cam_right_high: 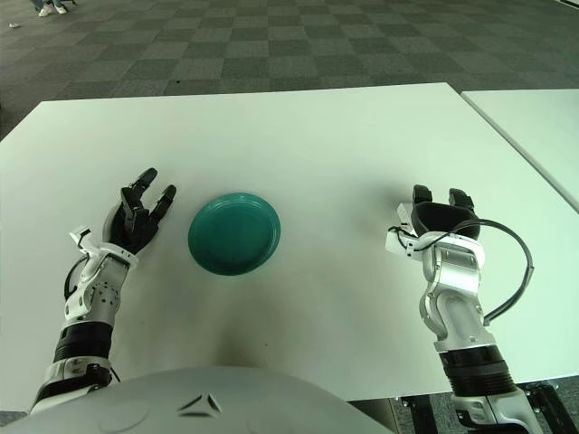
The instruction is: Put the charger into the plate.
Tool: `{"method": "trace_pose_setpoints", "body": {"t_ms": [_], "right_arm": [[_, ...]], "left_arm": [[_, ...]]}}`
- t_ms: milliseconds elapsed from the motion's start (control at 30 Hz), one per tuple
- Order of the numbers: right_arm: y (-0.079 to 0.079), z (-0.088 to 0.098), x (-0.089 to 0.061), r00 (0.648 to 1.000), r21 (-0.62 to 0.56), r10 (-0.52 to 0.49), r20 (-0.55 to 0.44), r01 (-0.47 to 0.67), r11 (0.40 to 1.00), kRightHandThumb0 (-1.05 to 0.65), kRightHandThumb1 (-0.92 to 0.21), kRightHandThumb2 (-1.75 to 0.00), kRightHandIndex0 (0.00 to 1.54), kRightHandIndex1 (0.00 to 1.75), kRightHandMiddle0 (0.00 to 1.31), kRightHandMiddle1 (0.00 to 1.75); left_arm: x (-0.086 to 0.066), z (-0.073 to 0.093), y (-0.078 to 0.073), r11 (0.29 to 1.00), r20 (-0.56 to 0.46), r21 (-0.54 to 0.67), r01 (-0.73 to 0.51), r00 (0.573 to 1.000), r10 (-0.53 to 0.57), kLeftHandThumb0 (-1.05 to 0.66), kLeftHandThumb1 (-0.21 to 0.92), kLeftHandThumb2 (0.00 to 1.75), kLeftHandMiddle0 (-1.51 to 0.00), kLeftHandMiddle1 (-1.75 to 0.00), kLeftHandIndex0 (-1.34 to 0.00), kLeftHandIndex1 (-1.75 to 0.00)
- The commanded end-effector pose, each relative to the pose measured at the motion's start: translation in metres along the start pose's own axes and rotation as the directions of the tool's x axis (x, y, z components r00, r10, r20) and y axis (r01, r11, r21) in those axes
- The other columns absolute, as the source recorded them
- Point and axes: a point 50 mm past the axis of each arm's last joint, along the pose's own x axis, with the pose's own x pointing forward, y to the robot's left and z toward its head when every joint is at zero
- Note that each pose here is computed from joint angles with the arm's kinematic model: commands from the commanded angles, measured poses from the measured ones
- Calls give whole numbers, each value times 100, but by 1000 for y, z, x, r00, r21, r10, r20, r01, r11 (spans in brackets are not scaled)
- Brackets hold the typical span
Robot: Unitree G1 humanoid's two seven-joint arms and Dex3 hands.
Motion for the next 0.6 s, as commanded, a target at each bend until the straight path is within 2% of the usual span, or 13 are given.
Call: {"method": "trace_pose_setpoints", "body": {"t_ms": [0, 567], "right_arm": [[2, 0, 4, 1000, 1, 1, 9, -1, 1000, -105, -92, -96, 2, 0, 0, 0], [17, -2, 8, 998, 25, 59, 34, -60, 998, -105, -92, -95, 3, 1, 0, 0]], "left_arm": [[-10, -15, 9, 999, -82, -15, -48, 996, 47, -82, 92, 90, -35, 0, 0, -68], [-11, -15, 10, 998, -90, -30, -64, 994, 61, -82, 92, 93, -33, 0, 0, -62]]}}
